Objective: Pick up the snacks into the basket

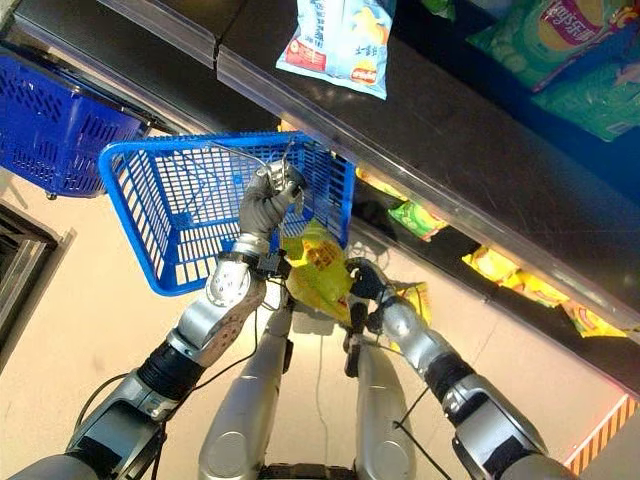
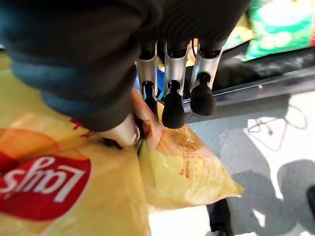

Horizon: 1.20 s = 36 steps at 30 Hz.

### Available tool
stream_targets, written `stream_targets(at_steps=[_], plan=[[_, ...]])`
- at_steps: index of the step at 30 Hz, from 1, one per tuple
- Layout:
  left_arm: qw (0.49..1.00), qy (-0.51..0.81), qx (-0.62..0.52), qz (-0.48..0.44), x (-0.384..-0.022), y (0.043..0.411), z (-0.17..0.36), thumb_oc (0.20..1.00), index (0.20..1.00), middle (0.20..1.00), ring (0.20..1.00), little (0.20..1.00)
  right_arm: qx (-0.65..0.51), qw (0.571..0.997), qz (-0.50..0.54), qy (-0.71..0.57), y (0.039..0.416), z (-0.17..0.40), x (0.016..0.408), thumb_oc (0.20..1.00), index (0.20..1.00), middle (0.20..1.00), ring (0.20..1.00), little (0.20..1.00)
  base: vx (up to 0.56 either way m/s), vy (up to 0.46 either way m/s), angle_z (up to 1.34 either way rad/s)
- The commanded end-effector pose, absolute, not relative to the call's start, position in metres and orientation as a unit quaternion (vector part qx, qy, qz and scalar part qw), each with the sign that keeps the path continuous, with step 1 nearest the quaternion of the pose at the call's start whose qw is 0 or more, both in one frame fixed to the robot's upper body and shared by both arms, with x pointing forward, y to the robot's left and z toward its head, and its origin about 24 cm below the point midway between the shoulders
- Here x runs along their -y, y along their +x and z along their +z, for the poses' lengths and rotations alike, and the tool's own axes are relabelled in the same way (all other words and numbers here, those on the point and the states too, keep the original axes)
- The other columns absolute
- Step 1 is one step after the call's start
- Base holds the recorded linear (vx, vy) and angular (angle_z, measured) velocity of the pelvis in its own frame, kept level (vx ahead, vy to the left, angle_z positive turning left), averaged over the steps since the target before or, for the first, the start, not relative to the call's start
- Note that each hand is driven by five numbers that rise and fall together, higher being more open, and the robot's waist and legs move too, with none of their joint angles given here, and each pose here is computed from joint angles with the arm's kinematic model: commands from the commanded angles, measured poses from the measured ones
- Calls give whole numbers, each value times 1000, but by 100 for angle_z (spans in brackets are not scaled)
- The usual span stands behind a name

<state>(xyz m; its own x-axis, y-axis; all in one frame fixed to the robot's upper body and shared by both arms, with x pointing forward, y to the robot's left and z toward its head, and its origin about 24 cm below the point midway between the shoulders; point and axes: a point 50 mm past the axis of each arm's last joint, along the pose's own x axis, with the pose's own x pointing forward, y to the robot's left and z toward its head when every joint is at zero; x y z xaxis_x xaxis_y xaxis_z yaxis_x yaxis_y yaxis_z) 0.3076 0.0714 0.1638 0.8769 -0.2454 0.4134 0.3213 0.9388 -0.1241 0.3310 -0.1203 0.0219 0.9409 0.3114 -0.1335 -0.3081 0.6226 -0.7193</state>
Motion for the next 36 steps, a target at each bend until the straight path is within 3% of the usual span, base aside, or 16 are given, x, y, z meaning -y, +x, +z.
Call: stream_targets(at_steps=[1,17,18,21,24,25,36], plan=[[849,-180,411,-279,-22,268,267,200,200,200,200,200,8,867,218,-449,329,18,108,200,200,200,200,200,11,-10,10],[845,-206,385,-310,-7,260,261,200,200,200,200,200,149,887,187,-395,353,92,50,200,200,200,200,200,1,-1,0],[850,-196,378,-308,-6,262,257,200,200,200,200,200,203,883,181,-384,356,123,33,200,200,200,200,200,0,0,0],[853,-187,369,-319,-2,264,254,200,200,200,200,200,237,884,168,-367,357,144,30,200,200,200,200,200,0,0,0],[844,-197,353,-353,11,257,251,200,200,200,200,200,183,907,121,-359,377,135,47,200,200,200,200,200,-4,0,3],[842,-191,362,-352,1,256,251,200,200,200,200,200,232,885,131,-383,374,159,48,200,200,200,200,200,-8,14,14],[841,-198,328,-382,14,253,240,200,200,200,200,200,266,877,100,-388,384,192,49,200,200,200,200,200,-1,4,5]])
